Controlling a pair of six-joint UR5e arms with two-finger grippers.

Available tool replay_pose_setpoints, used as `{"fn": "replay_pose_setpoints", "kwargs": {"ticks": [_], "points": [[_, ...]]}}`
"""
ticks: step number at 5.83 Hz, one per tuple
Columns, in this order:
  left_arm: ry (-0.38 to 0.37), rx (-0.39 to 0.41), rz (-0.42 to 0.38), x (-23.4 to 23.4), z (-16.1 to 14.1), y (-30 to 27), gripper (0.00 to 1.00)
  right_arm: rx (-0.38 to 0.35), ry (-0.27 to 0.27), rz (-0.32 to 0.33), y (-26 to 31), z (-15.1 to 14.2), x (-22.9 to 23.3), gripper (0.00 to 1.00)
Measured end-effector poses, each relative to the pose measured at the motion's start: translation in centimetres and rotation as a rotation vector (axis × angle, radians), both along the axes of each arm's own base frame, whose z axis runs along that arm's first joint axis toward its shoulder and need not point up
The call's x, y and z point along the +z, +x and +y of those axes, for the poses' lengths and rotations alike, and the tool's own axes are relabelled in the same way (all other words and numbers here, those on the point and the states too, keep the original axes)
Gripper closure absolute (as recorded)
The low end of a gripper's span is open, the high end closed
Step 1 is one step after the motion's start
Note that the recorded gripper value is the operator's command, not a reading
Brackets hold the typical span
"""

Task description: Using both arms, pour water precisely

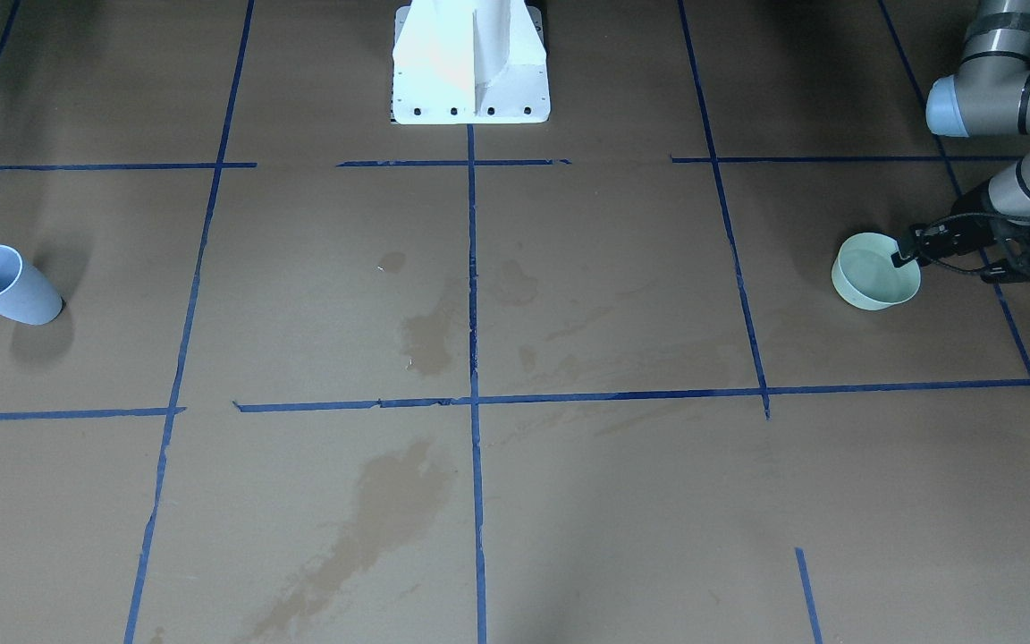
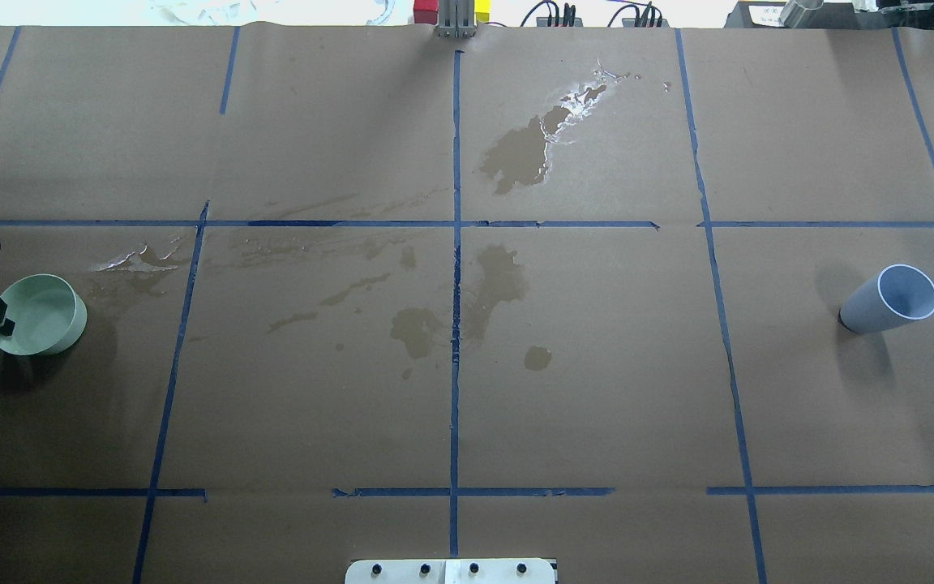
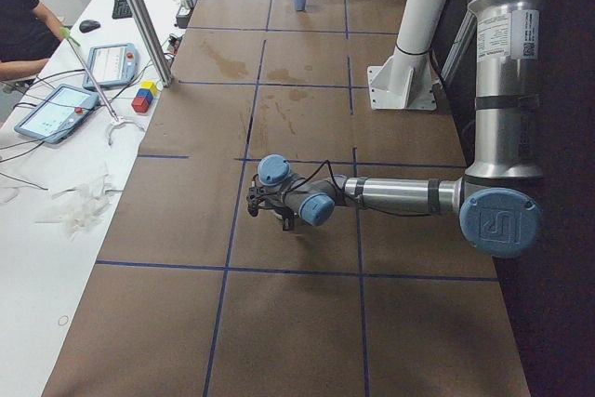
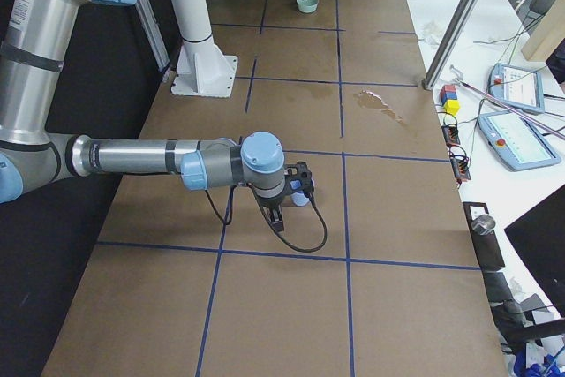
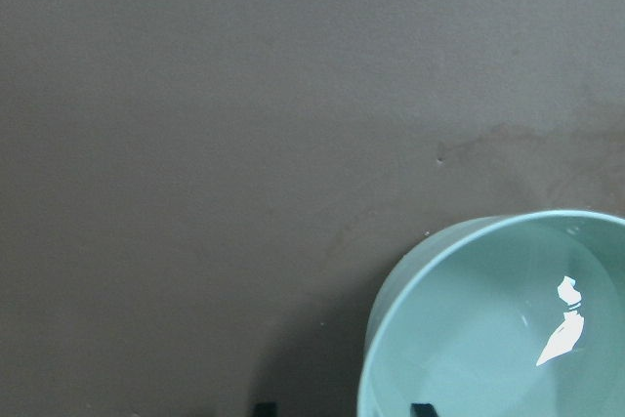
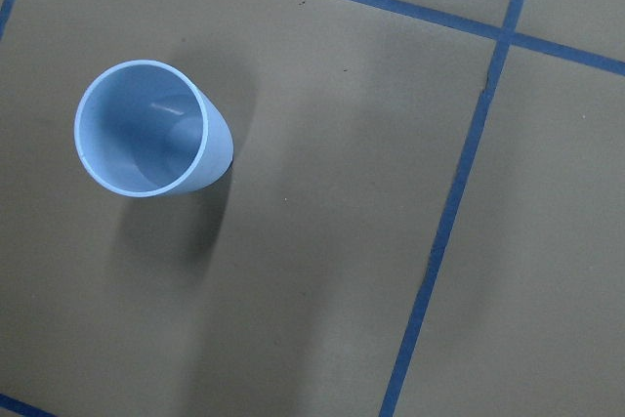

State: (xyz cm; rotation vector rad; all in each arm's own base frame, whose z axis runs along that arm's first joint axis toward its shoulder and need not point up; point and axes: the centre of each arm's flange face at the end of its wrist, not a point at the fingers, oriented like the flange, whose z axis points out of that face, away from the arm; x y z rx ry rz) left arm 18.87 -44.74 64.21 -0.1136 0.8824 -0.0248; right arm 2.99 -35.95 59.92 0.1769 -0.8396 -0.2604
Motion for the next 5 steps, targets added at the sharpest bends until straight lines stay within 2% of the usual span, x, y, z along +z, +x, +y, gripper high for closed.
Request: {"fn": "replay_pose_setpoints", "kwargs": {"ticks": [1,3,5], "points": [[0.005,0.0,0.005,-0.4,-0.4,0.3,1.0,0.0,0.001,-0.001,0.0,0.0,0.0,0.0],[0.02,-0.014,0.032,-3.0,-1.4,1.0,1.0,-0.004,-0.001,-0.027,-0.2,0.0,-0.2,0.0],[0.016,-0.071,0.091,-9.7,-2.7,3.0,1.0,-0.008,-0.006,-0.059,-0.3,0.2,-0.4,0.0]]}}
